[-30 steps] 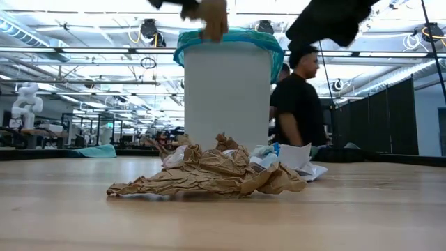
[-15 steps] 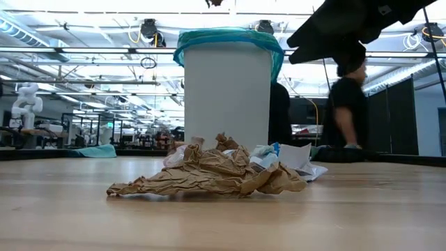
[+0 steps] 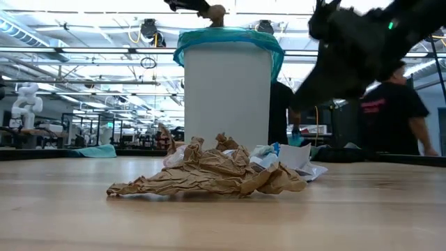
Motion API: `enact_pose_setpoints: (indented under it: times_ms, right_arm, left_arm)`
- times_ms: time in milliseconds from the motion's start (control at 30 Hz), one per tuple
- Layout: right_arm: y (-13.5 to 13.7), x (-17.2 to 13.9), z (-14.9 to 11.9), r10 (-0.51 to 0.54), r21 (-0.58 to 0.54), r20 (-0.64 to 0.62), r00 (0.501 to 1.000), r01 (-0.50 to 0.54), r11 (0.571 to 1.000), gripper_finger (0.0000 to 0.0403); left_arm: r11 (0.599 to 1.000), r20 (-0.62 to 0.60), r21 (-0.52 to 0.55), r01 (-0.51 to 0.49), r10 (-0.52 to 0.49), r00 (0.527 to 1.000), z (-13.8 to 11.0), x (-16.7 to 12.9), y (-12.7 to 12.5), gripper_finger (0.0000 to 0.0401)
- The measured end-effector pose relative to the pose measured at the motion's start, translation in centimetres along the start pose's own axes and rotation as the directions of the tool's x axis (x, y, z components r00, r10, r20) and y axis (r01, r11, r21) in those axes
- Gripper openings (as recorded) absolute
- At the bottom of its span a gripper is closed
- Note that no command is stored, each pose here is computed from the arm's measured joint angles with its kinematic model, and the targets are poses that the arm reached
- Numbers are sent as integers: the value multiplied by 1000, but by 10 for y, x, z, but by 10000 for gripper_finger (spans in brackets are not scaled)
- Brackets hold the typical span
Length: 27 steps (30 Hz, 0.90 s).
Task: Place trash/remove bag and relplace
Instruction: Put the brown napkin into the trash bin, then put the blue trash bag into the trash bin
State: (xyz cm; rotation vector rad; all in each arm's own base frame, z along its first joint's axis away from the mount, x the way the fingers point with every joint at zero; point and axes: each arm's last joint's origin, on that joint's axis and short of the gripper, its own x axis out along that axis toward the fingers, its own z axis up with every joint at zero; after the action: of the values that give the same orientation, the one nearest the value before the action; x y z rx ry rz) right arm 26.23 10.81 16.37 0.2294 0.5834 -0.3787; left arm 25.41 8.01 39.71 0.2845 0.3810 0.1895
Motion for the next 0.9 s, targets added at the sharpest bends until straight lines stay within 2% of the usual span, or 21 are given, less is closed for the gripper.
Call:
enact_pose_setpoints:
  times_ms: [267,433,533,633,700,833,900]
  right_arm:
    - [-15,32,-11,-113,6,-64,992,114,994,180]
    - [-31,49,-11,-192,18,-85,978,194,981,180]
    - [-40,58,-10,-228,36,-92,969,232,972,179]
    - [-44,65,-10,-240,57,-89,967,246,968,157]
    - [-44,68,-10,-234,66,-75,969,239,969,123]
    - [-40,70,-9,-206,50,-49,977,208,977,25]
    - [-36,69,-8,-191,51,-33,981,192,980,13]
  left_arm:
    - [999,19,-8,44,-44,999,0,0,0,189]
    - [997,53,-29,65,-64,997,6,-10,-7,235]
    - [993,57,-55,105,-102,993,9,-17,-16,238]
    - [984,23,-81,160,-158,987,9,-23,-29,232]
    - [975,-24,-107,197,-200,979,6,-25,-38,225]
    - [954,-155,-177,240,-268,951,-3,-29,-57,211]
    - [958,-222,-185,218,-257,941,-8,-31,-66,205]
